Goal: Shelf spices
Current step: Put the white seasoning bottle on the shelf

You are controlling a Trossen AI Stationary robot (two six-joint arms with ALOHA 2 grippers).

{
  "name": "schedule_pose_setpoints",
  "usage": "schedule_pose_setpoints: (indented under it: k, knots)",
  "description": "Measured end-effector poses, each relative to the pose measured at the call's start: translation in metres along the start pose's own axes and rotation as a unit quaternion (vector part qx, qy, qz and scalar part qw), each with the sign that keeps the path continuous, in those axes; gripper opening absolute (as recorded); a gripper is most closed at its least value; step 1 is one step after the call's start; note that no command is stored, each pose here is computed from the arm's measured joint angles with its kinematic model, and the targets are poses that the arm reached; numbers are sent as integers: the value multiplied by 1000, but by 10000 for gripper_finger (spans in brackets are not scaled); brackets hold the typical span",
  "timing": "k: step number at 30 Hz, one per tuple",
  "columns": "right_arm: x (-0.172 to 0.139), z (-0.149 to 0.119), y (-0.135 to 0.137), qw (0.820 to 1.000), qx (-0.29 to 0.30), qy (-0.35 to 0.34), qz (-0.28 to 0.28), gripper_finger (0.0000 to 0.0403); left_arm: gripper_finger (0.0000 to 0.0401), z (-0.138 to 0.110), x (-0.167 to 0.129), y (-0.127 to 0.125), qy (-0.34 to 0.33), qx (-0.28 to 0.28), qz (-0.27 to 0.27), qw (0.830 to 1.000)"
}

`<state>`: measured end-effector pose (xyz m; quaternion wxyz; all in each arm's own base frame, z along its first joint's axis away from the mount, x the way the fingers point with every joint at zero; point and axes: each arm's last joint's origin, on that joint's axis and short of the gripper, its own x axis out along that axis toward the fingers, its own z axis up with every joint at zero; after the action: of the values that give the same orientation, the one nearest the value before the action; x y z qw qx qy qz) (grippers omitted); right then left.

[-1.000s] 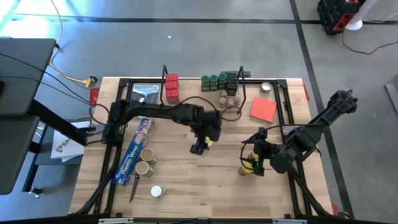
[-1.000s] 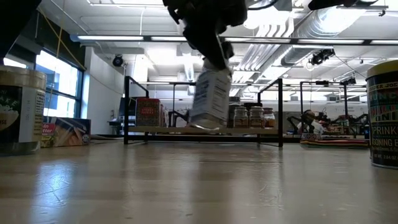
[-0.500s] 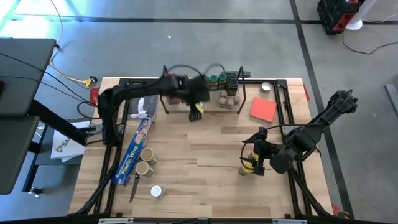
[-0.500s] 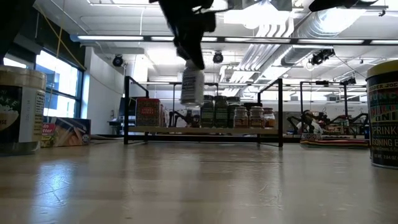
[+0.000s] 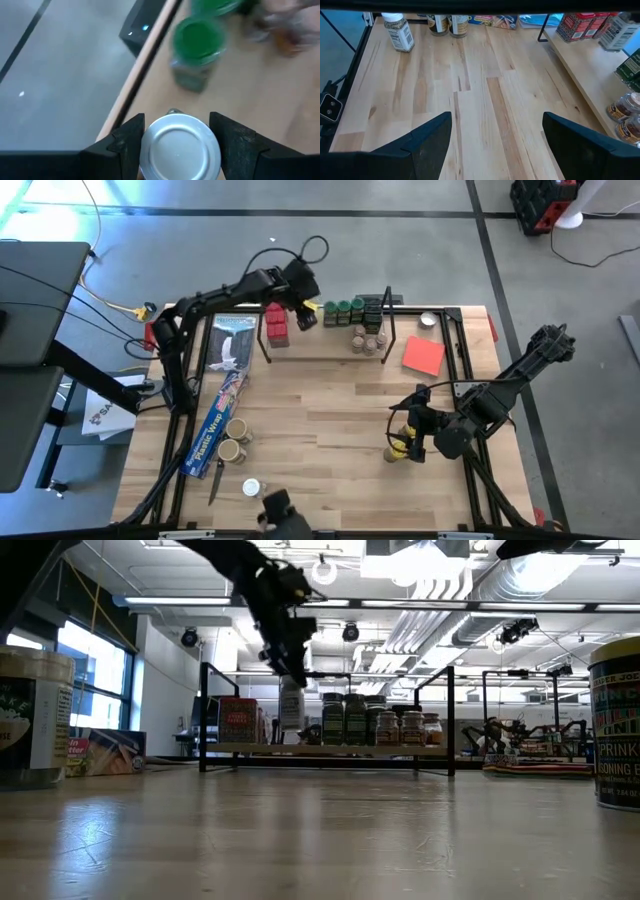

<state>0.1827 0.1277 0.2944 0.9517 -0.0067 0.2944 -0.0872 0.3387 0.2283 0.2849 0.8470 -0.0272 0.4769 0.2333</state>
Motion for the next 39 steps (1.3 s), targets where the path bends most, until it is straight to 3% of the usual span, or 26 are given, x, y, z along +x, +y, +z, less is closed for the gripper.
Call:
schedule_pose_setpoints:
  k: [13,19,39]
  knots:
    - [0,0,0,1000,2,0,0,307,205,-20,14,48,-4,-48,34,998]
    - [0,0,0,1000,2,0,0,307,203,-32,23,53,14,-56,34,998]
    - [0,0,0,1000,2,0,0,307,205,-36,22,52,35,-43,26,998]
